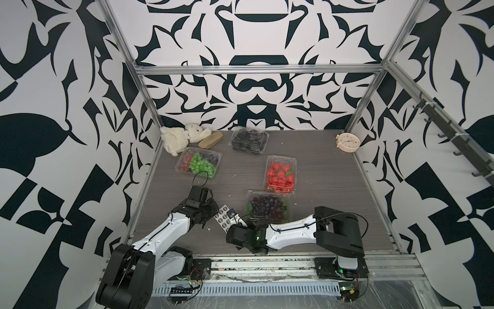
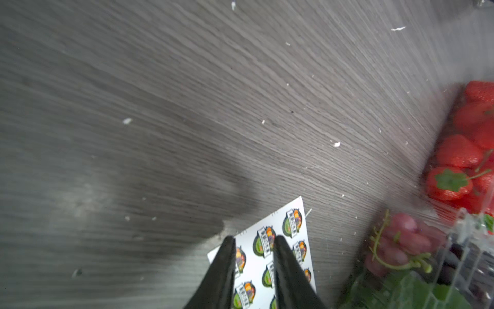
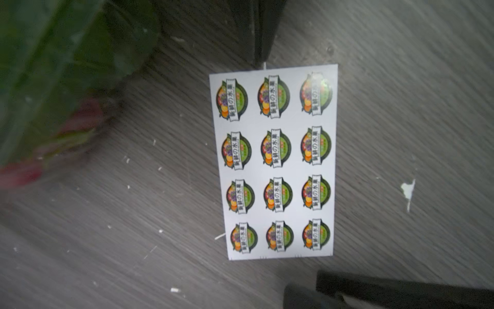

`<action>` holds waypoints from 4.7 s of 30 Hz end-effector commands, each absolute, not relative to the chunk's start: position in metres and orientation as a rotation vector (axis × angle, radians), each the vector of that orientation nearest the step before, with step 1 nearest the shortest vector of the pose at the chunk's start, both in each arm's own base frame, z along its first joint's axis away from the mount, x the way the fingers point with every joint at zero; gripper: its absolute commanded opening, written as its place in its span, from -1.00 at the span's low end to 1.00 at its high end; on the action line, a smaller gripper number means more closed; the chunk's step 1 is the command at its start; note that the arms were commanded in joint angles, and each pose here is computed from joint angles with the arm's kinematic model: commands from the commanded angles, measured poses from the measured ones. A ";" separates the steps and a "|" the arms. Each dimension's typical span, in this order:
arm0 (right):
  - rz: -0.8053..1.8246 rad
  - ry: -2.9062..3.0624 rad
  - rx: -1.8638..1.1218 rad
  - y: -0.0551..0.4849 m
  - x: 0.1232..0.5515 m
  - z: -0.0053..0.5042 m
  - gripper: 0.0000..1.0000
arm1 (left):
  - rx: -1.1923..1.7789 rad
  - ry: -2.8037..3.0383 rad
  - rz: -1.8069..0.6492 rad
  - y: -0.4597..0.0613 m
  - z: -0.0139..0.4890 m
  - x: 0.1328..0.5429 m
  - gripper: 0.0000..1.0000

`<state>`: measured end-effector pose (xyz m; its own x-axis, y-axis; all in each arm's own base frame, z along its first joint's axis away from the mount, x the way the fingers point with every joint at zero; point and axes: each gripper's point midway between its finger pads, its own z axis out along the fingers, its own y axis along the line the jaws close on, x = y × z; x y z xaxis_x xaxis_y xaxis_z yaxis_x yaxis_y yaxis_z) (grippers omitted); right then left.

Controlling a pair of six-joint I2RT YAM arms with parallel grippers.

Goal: Label fruit boxes
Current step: Move the fruit box to the center of the board, then pick up the label sticker from the center of the board.

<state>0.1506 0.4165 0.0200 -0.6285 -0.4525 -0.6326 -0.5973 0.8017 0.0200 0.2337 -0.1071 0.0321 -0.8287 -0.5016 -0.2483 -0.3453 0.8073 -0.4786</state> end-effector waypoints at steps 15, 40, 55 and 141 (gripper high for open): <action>0.278 2.418 -0.727 0.412 0.175 0.000 -1.00 | -0.684 2.699 -0.643 -0.112 0.018 0.217 -0.10; 0.780 2.542 -0.129 0.425 0.168 0.039 -0.39 | -0.630 2.644 -0.604 -0.107 0.029 0.272 -0.65; 0.842 2.592 0.237 0.431 0.175 0.009 -0.32 | -0.669 2.777 -0.698 -0.118 0.003 0.238 -0.64; 1.374 1.632 0.181 0.362 0.268 0.318 -0.28 | -0.401 1.507 -1.725 -0.178 0.322 0.260 0.12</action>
